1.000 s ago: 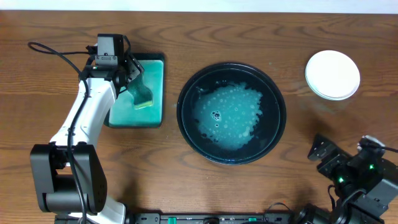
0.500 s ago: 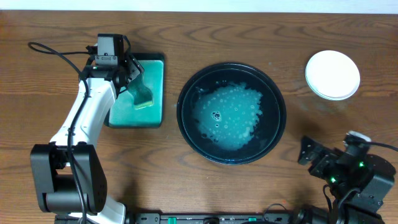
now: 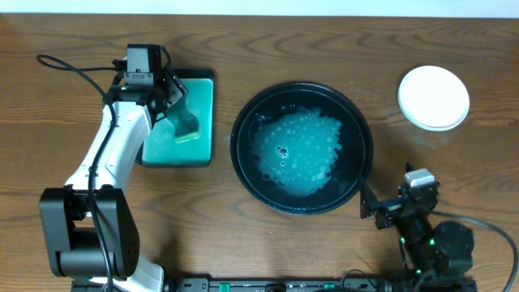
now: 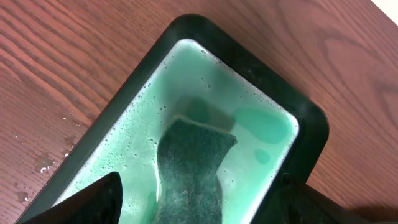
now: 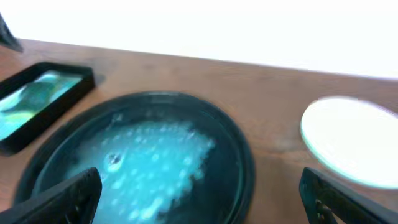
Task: Clean dirty plates on tray and stack at the side
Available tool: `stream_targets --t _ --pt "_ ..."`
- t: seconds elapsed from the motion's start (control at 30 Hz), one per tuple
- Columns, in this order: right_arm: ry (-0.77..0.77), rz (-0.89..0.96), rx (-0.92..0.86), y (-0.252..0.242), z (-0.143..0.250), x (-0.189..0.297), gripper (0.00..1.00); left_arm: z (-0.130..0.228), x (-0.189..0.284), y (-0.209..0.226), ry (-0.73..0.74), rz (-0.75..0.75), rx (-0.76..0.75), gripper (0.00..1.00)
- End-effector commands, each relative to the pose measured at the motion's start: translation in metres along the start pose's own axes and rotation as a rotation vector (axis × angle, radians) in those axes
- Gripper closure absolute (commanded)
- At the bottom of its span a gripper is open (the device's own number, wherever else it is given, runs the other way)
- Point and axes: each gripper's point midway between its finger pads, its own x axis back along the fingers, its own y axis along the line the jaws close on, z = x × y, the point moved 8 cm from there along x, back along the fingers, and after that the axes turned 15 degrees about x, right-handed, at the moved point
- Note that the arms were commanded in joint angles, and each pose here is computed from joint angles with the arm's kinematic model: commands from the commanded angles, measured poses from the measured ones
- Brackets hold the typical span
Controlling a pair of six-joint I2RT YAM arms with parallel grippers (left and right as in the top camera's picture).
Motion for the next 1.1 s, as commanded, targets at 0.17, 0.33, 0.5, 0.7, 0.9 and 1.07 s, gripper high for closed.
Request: stream_targets --t 0.17,0.33,0.5,0.7,0.9,1.07 --pt "-0.147 0.109 0.060 -0.002 0.022 -0.009 0.01 -0.004 0.001 -0.003 -0.012 0.006 0.003 0.20" --pt "-0.217 0.176 0.072 -0.007 0.024 -0.014 0.01 -0.004 0.001 -0.003 -0.012 0.006 0.003 0.20" --pt "-0.266 0.197 0.081 -0.008 0.025 -0.017 0.01 -0.004 0.001 -0.003 -0.012 0.006 0.003 0.20" --pt "-0.128 0.158 0.054 -0.003 0.048 -0.023 0.01 -0.004 0.001 -0.003 -0.012 0.006 0.003 0.20" --pt "-0.122 0.180 0.052 -0.005 0.049 -0.022 0.01 -0.004 0.001 -0.003 -0.012 0.006 0.003 0.20" --pt "-0.121 0.180 0.052 -0.005 0.049 -0.022 0.01 -0.004 0.001 -0.003 -0.012 0.006 0.003 0.20"
